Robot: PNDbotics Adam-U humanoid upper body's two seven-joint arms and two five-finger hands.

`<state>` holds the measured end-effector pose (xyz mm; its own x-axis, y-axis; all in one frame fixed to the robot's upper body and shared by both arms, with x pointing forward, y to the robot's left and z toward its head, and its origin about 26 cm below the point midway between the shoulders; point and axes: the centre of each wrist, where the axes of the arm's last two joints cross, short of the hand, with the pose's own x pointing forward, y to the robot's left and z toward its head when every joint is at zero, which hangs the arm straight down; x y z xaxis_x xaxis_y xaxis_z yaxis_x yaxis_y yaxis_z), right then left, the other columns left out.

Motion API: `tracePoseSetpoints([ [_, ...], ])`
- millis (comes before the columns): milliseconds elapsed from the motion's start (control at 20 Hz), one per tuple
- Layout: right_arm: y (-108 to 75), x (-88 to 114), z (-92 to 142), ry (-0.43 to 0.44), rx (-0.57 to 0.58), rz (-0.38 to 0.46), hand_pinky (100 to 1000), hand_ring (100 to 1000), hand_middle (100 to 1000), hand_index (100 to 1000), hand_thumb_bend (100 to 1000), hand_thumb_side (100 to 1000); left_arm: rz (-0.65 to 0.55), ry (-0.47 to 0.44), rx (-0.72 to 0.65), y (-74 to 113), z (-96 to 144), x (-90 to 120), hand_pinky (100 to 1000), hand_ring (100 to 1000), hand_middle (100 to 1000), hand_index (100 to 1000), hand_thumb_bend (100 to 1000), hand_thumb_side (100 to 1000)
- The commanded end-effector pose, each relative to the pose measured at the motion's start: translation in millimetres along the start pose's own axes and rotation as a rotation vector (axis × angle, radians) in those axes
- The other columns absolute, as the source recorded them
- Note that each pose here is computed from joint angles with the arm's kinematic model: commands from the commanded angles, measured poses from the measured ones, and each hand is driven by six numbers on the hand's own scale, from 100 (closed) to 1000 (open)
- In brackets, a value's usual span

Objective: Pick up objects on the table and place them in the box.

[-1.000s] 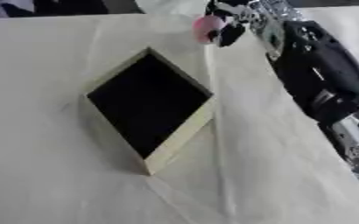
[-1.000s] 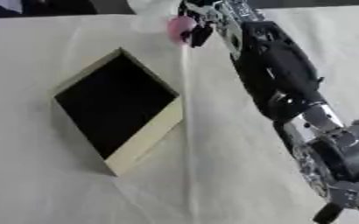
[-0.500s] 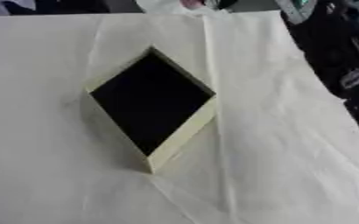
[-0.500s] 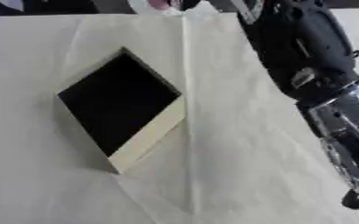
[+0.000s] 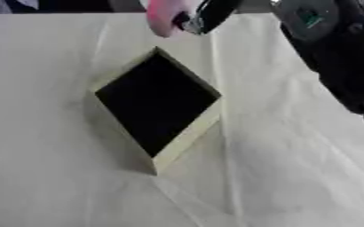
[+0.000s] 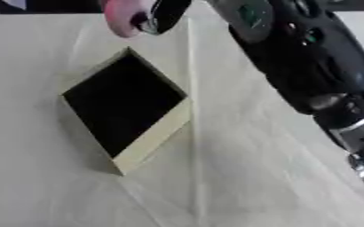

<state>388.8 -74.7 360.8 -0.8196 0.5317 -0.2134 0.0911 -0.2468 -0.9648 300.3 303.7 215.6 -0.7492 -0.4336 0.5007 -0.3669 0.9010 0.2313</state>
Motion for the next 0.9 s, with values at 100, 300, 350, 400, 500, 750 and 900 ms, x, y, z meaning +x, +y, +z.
tracePoseSetpoints([
  [100,-6.8,10.1,12.8,-0.017,0.011,0.015,768,696,522,717,100,100,-0.018,-0.040,-0.008,5.3,-7.3,7.0,707,753,774,781,100,696],
  [300,-2.6,20.2,16.3,-0.043,0.029,0.014,769,699,523,719,100,100,-0.018,-0.038,-0.009,5.1,-6.9,6.9,707,753,775,781,100,696],
  [350,-0.5,21.5,16.0,-0.043,0.040,0.014,769,702,524,718,100,100,-0.017,-0.038,-0.009,5.0,-6.8,6.8,707,753,775,781,100,697],
  [400,1.8,21.9,15.3,-0.041,0.050,0.012,769,702,524,718,100,100,-0.017,-0.037,-0.010,4.8,-6.7,6.8,707,753,775,781,100,697],
  [500,8.1,20.7,13.0,-0.033,0.072,0.002,766,702,522,717,100,100,-0.016,-0.036,-0.010,4.7,-6.4,6.7,707,753,775,781,100,697],
  [750,25.1,19.4,3.9,-0.043,0.137,-0.023,762,705,523,716,100,100,-0.014,-0.031,-0.010,4.5,-5.3,6.2,707,753,775,780,100,698],
  [900,35.5,21.5,-3.3,-0.059,0.177,-0.036,763,708,524,715,100,100,-0.011,-0.030,-0.010,4.0,-5.2,6.2,707,752,776,780,100,698],
])
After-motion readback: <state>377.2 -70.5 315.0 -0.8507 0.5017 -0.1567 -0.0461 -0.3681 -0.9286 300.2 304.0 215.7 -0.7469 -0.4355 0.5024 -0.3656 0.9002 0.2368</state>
